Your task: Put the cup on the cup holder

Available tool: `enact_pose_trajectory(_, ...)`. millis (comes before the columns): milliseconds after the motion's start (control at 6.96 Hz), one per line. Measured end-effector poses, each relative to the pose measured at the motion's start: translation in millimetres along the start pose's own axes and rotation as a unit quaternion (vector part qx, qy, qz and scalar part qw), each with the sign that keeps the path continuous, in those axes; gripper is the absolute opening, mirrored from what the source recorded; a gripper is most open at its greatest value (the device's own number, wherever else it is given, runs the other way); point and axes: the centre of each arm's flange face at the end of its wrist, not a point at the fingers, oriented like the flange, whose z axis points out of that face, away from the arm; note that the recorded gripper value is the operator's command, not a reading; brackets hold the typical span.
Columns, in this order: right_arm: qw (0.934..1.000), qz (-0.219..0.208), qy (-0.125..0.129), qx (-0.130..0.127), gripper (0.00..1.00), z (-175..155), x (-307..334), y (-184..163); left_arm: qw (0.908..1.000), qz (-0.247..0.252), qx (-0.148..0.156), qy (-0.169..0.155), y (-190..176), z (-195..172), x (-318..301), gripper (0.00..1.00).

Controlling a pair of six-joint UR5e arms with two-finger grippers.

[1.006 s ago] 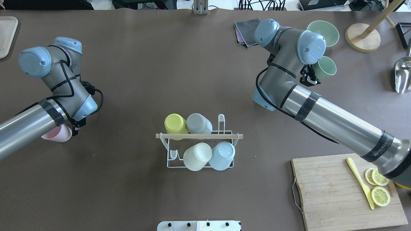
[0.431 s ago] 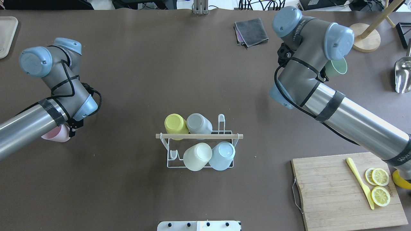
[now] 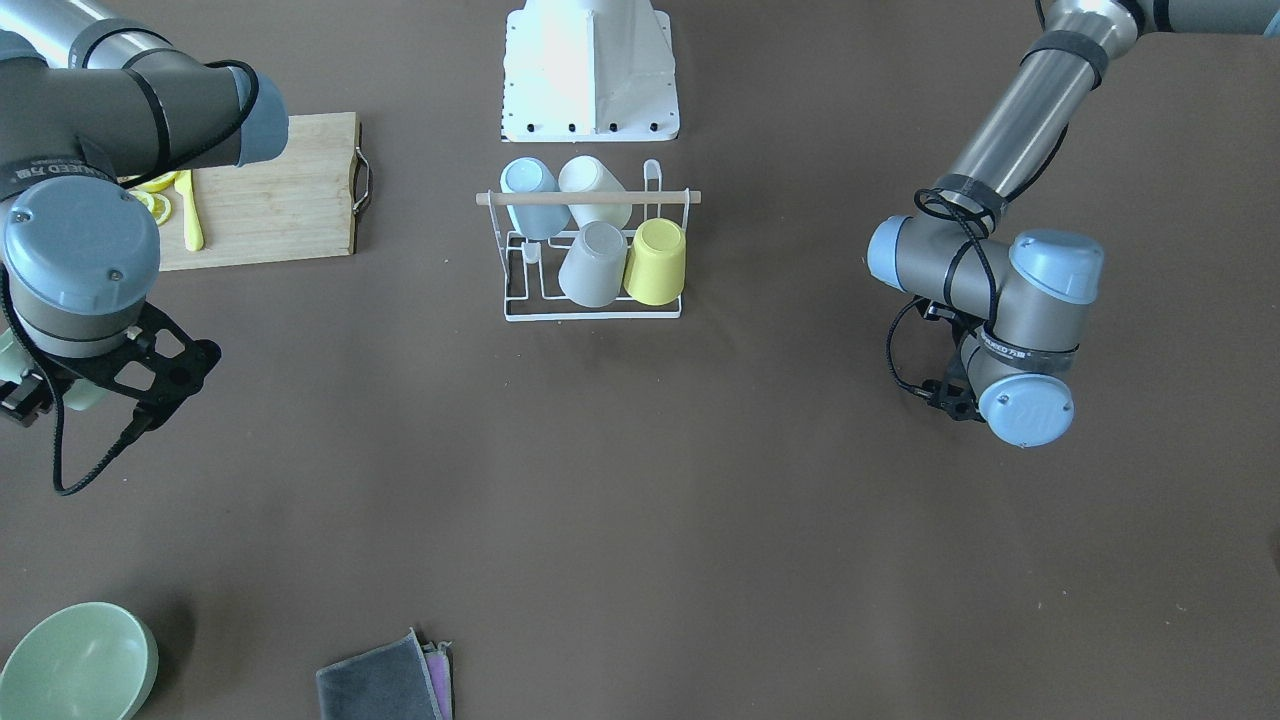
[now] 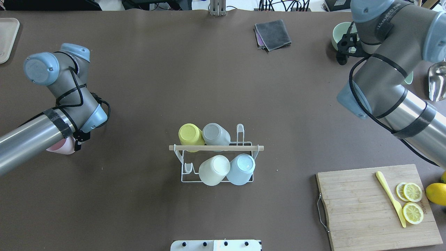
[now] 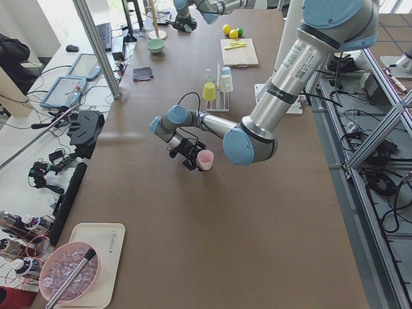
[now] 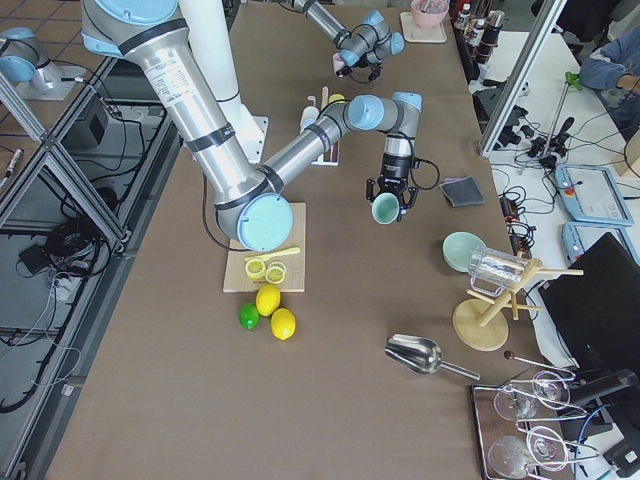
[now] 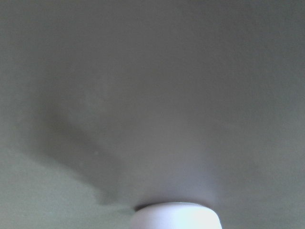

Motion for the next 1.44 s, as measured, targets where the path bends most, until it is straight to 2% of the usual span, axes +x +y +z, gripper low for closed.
enact_pose_trajectory(144, 0.9996, 0.015, -0.021, -0.011, 0.00, 4.1, 0.4, 10.4, 1.0000, -0.003, -0.004, 0.000, 1.2, 0.1, 1.4, 0.45)
enact_pose_trajectory(287, 0.9984, 0.028, -0.047, -0.014, 0.00, 11.7, 5.9, 17.9, 0.9999, -0.007, -0.009, 0.001, 3.5, 0.1, 3.5, 0.20)
enact_pose_trajectory(431, 0.9966, 0.034, -0.075, -0.005, 0.00, 20.8, 11.2, 20.4, 0.9999, -0.009, -0.013, 0.002, 6.0, -0.4, 6.2, 0.02)
enact_pose_trajectory(575, 0.9952, 0.036, -0.091, 0.012, 0.00, 24.1, 15.3, 17.1, 0.9998, -0.012, -0.016, 0.002, 9.6, -2.0, 8.9, 0.00)
enact_pose_trajectory(862, 0.9945, 0.024, -0.085, 0.057, 0.00, 16.8, 14.0, 9.0, 0.9997, -0.013, -0.020, -0.010, 25.8, -14.4, 19.9, 0.00)
enact_pose_trajectory(1006, 0.9925, 0.017, -0.091, 0.080, 0.00, 13.7, 8.1, 5.3, 0.9996, -0.008, -0.017, -0.021, 37.3, -25.3, 27.4, 0.00)
enact_pose_trajectory(1149, 0.9878, 0.011, -0.107, 0.113, 0.00, 12.1, 2.5, 1.6, 0.9995, 0.001, -0.003, -0.031, 50.8, -40.9, 33.9, 0.00)
enact_pose_trajectory(1293, 0.9800, 0.002, -0.124, 0.156, 0.00, 6.3, -0.8, -2.5, 0.9989, 0.006, 0.021, -0.040, 68.8, -63.3, 32.4, 0.00)
enact_pose_trajectory(1437, 0.9678, -0.006, -0.150, 0.202, 0.00, -1.0, -4.4, -4.9, 0.9974, 0.011, 0.051, -0.051, 88.8, -86.9, 29.2, 0.00)
